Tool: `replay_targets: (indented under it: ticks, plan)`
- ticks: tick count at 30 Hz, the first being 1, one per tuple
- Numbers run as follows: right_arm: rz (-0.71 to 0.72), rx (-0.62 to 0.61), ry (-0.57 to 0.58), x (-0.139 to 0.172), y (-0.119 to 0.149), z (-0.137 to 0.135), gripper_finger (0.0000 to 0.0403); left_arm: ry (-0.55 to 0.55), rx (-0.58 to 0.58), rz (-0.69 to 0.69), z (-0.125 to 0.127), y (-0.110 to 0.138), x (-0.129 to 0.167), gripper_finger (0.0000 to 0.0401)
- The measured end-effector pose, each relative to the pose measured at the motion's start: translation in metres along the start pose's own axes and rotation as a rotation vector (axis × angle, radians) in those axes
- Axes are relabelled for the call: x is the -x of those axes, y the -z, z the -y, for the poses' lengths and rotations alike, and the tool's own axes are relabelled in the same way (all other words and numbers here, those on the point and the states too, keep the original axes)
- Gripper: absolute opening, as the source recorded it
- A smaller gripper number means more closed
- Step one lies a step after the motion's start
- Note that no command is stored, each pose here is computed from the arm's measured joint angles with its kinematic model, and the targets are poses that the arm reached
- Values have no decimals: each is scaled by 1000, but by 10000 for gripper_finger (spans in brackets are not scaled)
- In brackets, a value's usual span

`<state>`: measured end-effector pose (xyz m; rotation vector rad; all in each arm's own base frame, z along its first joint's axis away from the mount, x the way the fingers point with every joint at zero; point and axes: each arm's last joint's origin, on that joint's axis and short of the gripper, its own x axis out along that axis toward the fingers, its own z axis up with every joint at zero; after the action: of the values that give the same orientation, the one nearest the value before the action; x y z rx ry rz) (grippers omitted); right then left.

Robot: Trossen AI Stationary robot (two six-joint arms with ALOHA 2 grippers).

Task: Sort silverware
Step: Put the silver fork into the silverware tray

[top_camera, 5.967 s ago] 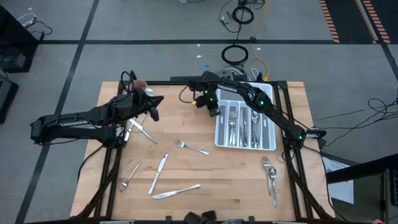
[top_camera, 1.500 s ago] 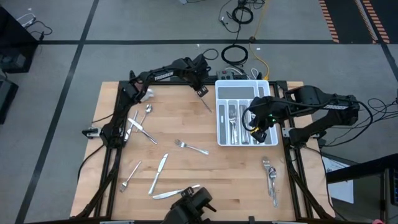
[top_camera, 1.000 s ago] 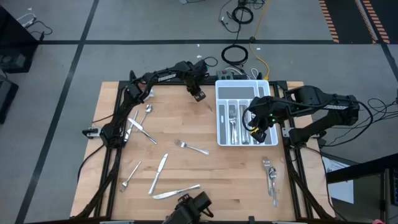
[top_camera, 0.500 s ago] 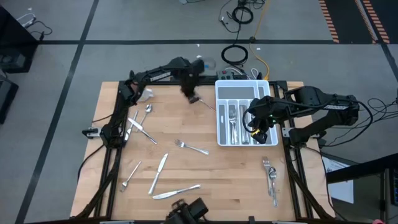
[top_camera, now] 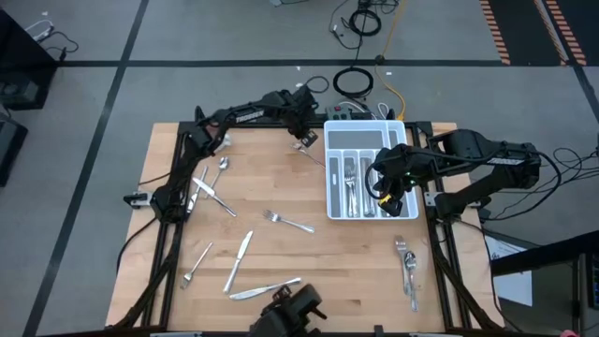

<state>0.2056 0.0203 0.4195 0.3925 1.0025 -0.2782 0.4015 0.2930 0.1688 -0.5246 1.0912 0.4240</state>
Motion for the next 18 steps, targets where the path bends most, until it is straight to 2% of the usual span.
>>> replay_targets:
  ticks: [4,9,11,14,15,18]
  plan:
    - [1,-5,-1,0,0,0,0,50,18,-178,-2,18,-16,0]
    - [5,-3,-3,0,-1,0,0,68,-6,-384,5,37,-7,0]
    - [7,1,-5,0,-1,0,0,75,-15,-553,10,53,3,0]
    - [11,36,-6,0,-1,-1,0,89,-77,-702,24,65,14,0]
    - [17,52,-9,0,-2,-1,0,92,-81,-735,29,68,19,0]
    - [56,109,-4,0,-5,-2,0,105,-115,-697,46,70,37,0]
